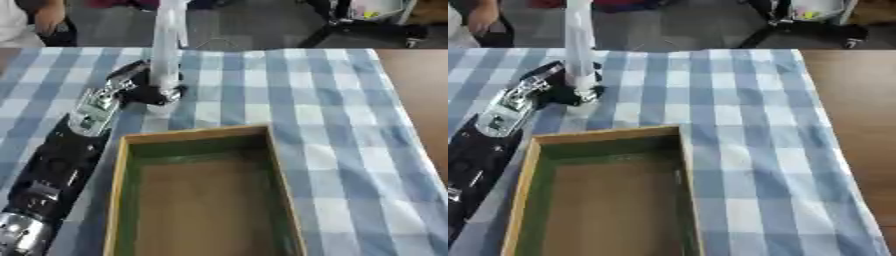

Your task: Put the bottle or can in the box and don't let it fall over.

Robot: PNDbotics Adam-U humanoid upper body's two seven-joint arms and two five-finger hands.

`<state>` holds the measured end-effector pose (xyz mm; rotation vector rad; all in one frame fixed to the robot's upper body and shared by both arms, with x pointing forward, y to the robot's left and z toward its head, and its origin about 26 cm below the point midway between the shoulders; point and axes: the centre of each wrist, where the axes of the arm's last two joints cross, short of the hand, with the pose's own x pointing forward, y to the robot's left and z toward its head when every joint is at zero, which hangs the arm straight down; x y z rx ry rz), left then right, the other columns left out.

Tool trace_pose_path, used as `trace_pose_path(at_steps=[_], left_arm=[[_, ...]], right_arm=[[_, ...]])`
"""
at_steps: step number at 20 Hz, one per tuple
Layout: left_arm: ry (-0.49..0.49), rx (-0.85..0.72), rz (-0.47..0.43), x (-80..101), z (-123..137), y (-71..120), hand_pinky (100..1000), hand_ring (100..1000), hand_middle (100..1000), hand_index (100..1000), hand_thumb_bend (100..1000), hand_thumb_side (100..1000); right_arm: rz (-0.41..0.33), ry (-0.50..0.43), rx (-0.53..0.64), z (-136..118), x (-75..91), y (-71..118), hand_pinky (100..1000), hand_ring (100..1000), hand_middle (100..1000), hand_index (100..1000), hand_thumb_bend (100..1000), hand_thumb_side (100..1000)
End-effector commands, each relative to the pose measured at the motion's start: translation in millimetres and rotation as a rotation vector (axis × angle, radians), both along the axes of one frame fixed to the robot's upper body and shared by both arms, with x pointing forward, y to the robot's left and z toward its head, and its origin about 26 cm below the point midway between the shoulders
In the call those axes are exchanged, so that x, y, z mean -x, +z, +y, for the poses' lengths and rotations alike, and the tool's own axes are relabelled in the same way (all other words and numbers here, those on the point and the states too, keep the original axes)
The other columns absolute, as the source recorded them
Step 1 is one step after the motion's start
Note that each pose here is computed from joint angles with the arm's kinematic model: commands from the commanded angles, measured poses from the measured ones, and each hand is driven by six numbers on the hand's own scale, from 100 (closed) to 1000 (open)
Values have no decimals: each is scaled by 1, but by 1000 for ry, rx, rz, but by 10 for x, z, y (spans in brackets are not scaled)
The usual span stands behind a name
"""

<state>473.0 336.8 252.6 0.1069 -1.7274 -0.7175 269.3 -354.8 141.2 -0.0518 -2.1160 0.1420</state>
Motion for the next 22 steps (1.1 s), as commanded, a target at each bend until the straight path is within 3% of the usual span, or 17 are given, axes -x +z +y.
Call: trace_pose_path(at_steps=[1,12,18,22], left_arm=[[-22,33,-48,54,3,258,1000,865,911,378,100,100],[-84,117,-93,142,-100,426,1000,857,903,351,100,100],[-212,158,-156,317,-338,613,1000,858,902,357,100,100],[-319,147,-199,469,-474,577,1000,859,905,362,100,100]], right_arm=[[-14,-6,13,-41,19,56,856,992,1000,1000,100,670],[-12,-10,10,-79,44,54,856,992,1000,1000,100,656],[-8,-26,14,-138,82,60,856,992,1000,1000,100,642],[2,-38,18,-178,111,51,856,992,1000,1000,100,640]])
